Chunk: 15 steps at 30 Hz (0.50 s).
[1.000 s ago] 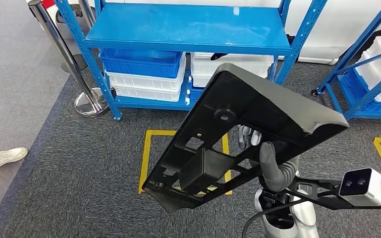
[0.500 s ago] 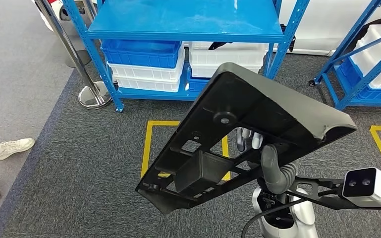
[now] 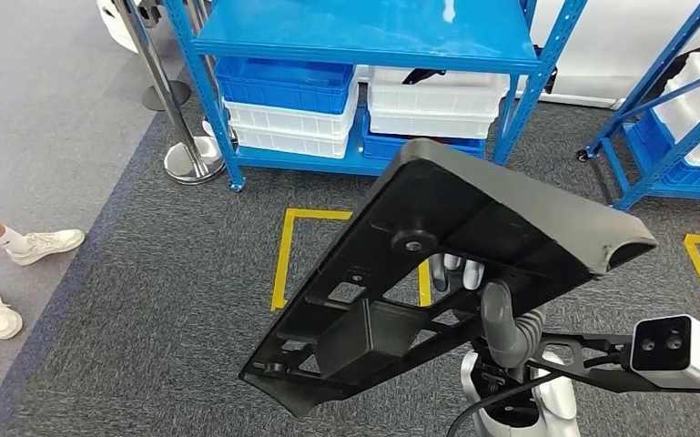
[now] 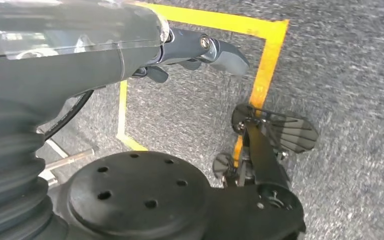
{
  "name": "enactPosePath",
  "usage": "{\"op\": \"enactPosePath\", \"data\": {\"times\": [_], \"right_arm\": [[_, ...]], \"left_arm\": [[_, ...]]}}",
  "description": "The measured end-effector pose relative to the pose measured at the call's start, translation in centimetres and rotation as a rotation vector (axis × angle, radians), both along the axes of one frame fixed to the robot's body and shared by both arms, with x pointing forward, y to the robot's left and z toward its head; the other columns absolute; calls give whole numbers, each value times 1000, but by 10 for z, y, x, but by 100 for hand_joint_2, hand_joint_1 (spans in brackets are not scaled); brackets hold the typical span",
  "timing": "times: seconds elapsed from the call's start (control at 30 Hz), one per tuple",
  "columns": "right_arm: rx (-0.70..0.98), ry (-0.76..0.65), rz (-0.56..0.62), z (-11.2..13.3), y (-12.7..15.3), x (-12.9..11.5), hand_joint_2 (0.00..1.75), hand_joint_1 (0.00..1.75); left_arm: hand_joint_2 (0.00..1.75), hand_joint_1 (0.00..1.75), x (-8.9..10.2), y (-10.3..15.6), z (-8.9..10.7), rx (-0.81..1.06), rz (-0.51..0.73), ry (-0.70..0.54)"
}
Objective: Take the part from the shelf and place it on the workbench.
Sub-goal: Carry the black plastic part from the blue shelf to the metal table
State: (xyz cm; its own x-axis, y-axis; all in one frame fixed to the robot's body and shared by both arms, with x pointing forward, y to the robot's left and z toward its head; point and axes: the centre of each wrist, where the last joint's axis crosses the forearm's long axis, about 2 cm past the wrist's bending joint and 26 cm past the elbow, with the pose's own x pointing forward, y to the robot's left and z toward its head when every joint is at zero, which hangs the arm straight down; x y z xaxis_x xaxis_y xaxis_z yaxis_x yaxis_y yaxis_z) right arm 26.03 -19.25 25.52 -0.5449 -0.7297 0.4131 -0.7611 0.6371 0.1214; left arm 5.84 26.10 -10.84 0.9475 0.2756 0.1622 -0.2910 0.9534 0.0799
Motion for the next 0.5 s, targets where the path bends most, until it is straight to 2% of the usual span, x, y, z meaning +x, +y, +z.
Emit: {"op": "enactPosePath", "data": {"times": [0.5], "right_arm": [[-15, 8, -3, -7, 1, -5, 175, 175]], "left_arm": [[175, 0, -1, 3, 0, 11, -19, -9]]}}
